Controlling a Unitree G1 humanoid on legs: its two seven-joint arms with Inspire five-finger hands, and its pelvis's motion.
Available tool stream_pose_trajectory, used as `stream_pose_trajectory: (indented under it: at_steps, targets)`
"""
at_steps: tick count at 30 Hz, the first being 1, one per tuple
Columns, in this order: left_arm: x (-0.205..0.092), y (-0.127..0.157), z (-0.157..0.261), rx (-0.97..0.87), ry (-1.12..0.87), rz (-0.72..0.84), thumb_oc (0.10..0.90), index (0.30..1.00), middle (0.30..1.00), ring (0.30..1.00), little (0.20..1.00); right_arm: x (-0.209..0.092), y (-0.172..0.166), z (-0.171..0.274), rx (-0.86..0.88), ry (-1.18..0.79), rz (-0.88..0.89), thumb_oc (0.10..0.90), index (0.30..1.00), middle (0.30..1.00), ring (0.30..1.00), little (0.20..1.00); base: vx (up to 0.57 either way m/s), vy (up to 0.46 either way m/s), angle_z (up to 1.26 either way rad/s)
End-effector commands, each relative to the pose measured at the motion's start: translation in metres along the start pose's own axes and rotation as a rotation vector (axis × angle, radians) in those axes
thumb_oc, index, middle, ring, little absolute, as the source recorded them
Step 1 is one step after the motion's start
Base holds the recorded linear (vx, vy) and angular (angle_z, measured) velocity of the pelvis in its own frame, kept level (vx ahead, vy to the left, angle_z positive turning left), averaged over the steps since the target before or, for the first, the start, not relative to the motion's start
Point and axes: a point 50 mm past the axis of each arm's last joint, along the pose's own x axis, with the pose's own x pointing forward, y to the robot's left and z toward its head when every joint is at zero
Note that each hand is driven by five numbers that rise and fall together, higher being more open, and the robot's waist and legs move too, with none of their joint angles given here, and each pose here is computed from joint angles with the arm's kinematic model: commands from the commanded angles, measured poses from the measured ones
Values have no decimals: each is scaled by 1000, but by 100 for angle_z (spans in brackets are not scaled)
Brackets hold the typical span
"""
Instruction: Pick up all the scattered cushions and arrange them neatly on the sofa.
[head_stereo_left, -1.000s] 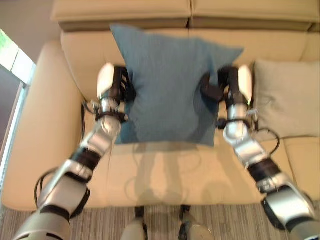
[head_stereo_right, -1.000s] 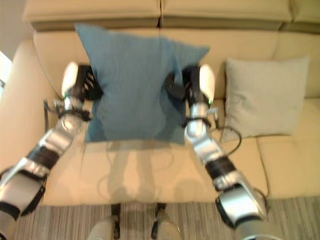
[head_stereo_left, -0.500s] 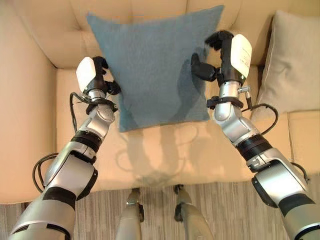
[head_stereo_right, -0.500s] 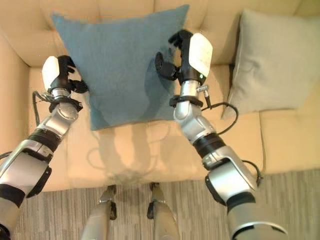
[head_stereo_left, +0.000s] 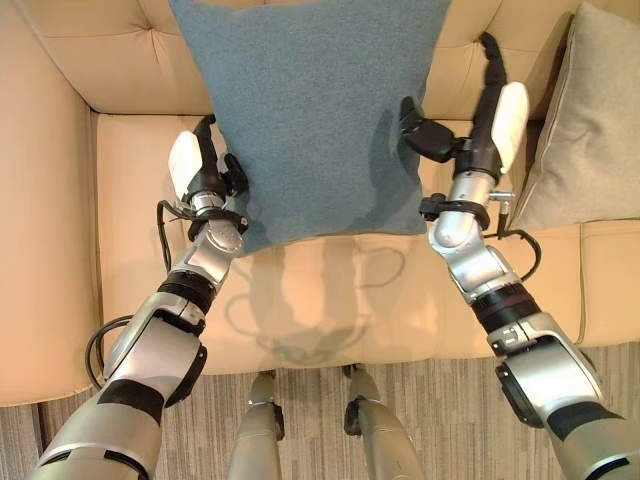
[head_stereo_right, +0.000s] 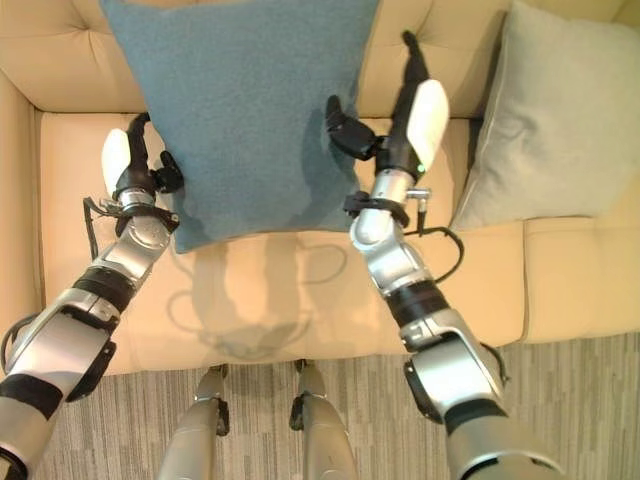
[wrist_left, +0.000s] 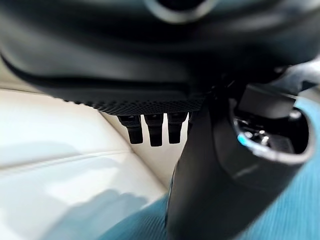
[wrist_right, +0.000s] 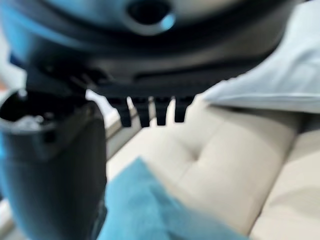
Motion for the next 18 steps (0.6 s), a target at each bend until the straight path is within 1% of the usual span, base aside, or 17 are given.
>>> stream_pose_trajectory:
  at_steps: [1, 2, 3, 4, 6, 8, 9, 10, 11, 12, 13, 14, 15, 16, 17, 18]
  targets:
    - [-2, 14, 17, -280, -107, 45, 800, 900, 900, 900, 900, 7, -36, -3, 66, -58, -136, 800, 900, 900, 900, 900, 81, 2, -3]
    - [-7, 20, 9, -322, -96, 50, 800, 900, 900, 900, 900, 0, -43, -14, 52, -35, -129, 800, 900, 900, 900, 900, 42, -2, 1]
    - [-8, 20, 7, -321, -92, 48, 800, 900, 900, 900, 900, -1, -43, -15, 50, -32, -126, 800, 900, 900, 900, 900, 92, -12, 4]
    - [-18, 36, -8, -381, -80, 96, 800, 900, 900, 900, 900, -19, -55, -35, 33, 20, -105, 800, 900, 900, 900, 900, 88, -13, 2]
    - [-31, 48, -27, -438, -44, 141, 800, 900, 900, 900, 900, -39, -66, -55, 7, 83, -80, 800, 900, 900, 900, 900, 114, -35, -8]
    - [-51, 56, -51, -483, 22, 169, 800, 900, 900, 900, 900, -57, -78, -71, -19, 138, -58, 800, 900, 900, 900, 900, 79, -35, -1]
    - [-52, 56, -52, -482, 24, 168, 800, 900, 900, 900, 900, -58, -78, -71, -20, 139, -56, 800, 900, 900, 900, 900, 63, -24, 11]
    - [-61, 66, -66, -457, 48, 193, 800, 900, 900, 900, 900, -67, -87, -81, -48, 172, -49, 800, 900, 900, 900, 900, 63, -10, 8]
    - [-69, 71, -77, -431, 74, 194, 800, 900, 900, 900, 900, -71, -94, -87, -62, 196, -47, 800, 900, 900, 900, 900, 163, -41, 0]
    - [-90, 85, -108, -397, 176, 234, 800, 900, 900, 900, 900, -87, -110, -102, -94, 259, -49, 800, 900, 900, 900, 900, 129, -27, -2]
    - [-100, 90, -119, -392, 216, 253, 800, 900, 900, 900, 900, -91, -115, -105, -95, 277, -55, 800, 900, 900, 900, 900, 101, -26, -1]
    - [-101, 90, -120, -391, 219, 252, 800, 900, 900, 900, 900, -93, -115, -105, -97, 279, -52, 800, 900, 900, 900, 900, 45, -3, -5]
    - [-112, 96, -132, -376, 265, 269, 800, 900, 900, 900, 900, -98, -122, -109, -99, 300, -61, 800, 900, 900, 900, 900, 38, -30, -4]
    - [-134, 102, -155, -312, 360, 268, 800, 900, 900, 900, 900, -110, -131, -117, -119, 342, -64, 800, 900, 900, 900, 900, 45, -48, 2]
    - [-146, 105, -165, -300, 408, 270, 800, 900, 900, 900, 900, -116, -136, -120, -131, 364, -58, 800, 900, 900, 900, 900, 19, -44, 7]
    - [-148, 105, -166, -299, 411, 268, 800, 900, 900, 900, 900, -118, -137, -120, -133, 367, -56, 800, 900, 900, 900, 900, 16, -60, 7]
